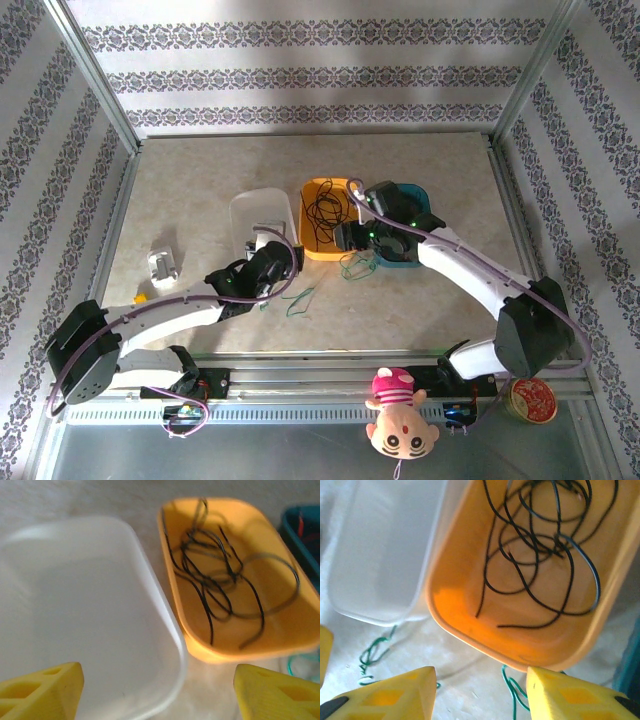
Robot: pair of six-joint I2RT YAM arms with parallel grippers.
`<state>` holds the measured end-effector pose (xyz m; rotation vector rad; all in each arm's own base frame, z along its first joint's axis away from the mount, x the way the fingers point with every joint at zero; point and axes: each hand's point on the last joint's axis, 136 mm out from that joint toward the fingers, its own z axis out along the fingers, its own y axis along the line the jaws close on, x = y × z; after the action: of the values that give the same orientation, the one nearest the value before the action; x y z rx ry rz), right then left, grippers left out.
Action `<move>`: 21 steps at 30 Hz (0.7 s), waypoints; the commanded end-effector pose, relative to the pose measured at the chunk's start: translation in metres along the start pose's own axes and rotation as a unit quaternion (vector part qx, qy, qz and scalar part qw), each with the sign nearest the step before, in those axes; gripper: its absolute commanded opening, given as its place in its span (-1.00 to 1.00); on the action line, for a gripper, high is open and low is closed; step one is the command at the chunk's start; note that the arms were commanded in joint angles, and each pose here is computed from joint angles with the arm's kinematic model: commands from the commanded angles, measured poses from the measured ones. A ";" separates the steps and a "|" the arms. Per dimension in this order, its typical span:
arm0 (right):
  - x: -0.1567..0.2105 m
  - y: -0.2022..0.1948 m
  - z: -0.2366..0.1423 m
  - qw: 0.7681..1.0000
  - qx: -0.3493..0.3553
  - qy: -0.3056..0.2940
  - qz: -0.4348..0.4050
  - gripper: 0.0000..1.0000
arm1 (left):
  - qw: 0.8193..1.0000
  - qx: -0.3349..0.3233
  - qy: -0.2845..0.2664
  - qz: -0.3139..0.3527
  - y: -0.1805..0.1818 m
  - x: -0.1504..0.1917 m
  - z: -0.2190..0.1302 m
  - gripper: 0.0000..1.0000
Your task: Untangle the cables
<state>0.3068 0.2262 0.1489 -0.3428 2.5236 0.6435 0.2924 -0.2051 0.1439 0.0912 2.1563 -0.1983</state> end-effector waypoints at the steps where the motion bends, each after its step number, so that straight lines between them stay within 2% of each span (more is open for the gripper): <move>1: 0.005 -0.011 -0.005 1.000 0.016 -0.005 0.015 0.01 | 0.993 0.046 0.102 0.033 -0.002 0.051 -0.005 0.56; 4: 0.005 -0.011 -0.004 1.000 0.016 -0.005 0.015 0.01 | 0.989 0.031 0.137 0.034 0.009 0.073 -0.007 0.56; 8: 0.003 -0.011 0.000 1.000 0.012 -0.004 0.020 0.01 | 0.989 0.036 0.141 0.037 0.008 0.082 -0.003 0.50; 13: 0.000 -0.008 0.001 1.000 0.005 -0.004 0.022 0.01 | 0.988 0.034 0.142 0.047 0.005 0.083 0.007 0.12; 16: 0.000 -0.009 0.000 1.000 0.008 -0.006 0.023 0.01 | 0.985 0.031 0.160 0.055 0.002 0.090 0.011 -0.03; 19: 0.003 -0.010 -0.001 1.000 0.010 -0.005 0.022 0.01 | 0.983 0.036 0.173 0.055 -0.002 0.094 0.014 -0.10; 21: 0.006 -0.012 -0.002 1.000 0.012 -0.005 0.023 0.01 | 0.983 0.038 0.173 0.053 -0.004 0.094 0.015 -0.32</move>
<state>0.3038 0.2199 0.1392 -0.3033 2.5523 0.6354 0.2458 -0.2064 0.0504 0.3041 2.4873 -0.1896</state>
